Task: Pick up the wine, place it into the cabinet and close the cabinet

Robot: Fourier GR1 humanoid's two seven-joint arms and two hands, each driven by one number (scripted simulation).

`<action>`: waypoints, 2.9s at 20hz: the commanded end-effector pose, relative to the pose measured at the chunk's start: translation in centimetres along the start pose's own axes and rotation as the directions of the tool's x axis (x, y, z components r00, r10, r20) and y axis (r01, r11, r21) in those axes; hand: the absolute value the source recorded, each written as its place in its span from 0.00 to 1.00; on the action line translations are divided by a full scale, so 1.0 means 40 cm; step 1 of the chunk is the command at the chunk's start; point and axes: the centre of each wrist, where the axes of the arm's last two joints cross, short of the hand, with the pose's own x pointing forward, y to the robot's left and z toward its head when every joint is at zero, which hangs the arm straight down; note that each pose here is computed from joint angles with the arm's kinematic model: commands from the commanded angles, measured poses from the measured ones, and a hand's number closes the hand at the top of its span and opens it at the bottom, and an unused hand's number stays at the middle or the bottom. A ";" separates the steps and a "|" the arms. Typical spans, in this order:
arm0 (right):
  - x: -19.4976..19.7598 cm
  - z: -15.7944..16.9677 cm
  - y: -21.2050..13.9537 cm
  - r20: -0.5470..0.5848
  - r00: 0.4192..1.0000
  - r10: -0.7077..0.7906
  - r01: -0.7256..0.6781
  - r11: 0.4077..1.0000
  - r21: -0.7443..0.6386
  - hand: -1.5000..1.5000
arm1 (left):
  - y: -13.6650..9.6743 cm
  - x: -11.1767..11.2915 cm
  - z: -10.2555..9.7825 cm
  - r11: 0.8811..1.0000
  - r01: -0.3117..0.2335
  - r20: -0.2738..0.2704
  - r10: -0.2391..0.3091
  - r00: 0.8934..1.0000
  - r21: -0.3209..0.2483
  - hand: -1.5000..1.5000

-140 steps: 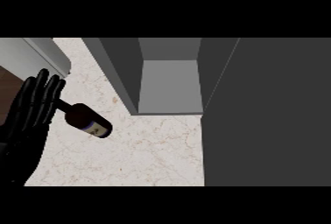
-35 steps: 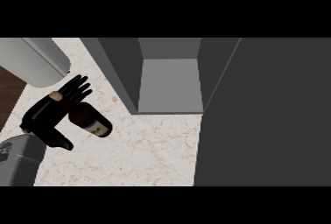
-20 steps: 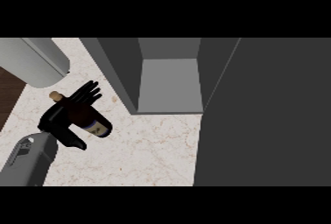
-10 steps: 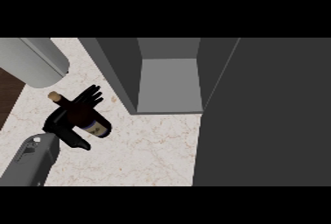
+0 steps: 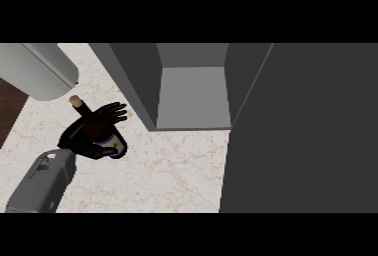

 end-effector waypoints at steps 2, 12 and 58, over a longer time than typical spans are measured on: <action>0.036 0.080 0.006 0.049 0.998 -0.050 0.049 0.999 0.013 0.00 | 0.000 -0.034 0.028 0.989 -0.093 0.018 0.096 0.995 -0.116 1.00; 0.015 0.054 0.007 0.050 0.998 -0.042 0.042 0.999 0.013 0.00 | -0.080 -0.012 -0.047 0.966 0.180 0.155 -0.152 0.976 -0.185 1.00; -0.003 0.041 -0.022 0.026 0.999 -0.040 0.040 0.999 0.015 0.00 | -0.641 0.360 -0.052 0.972 -0.005 0.472 -0.110 0.875 0.237 1.00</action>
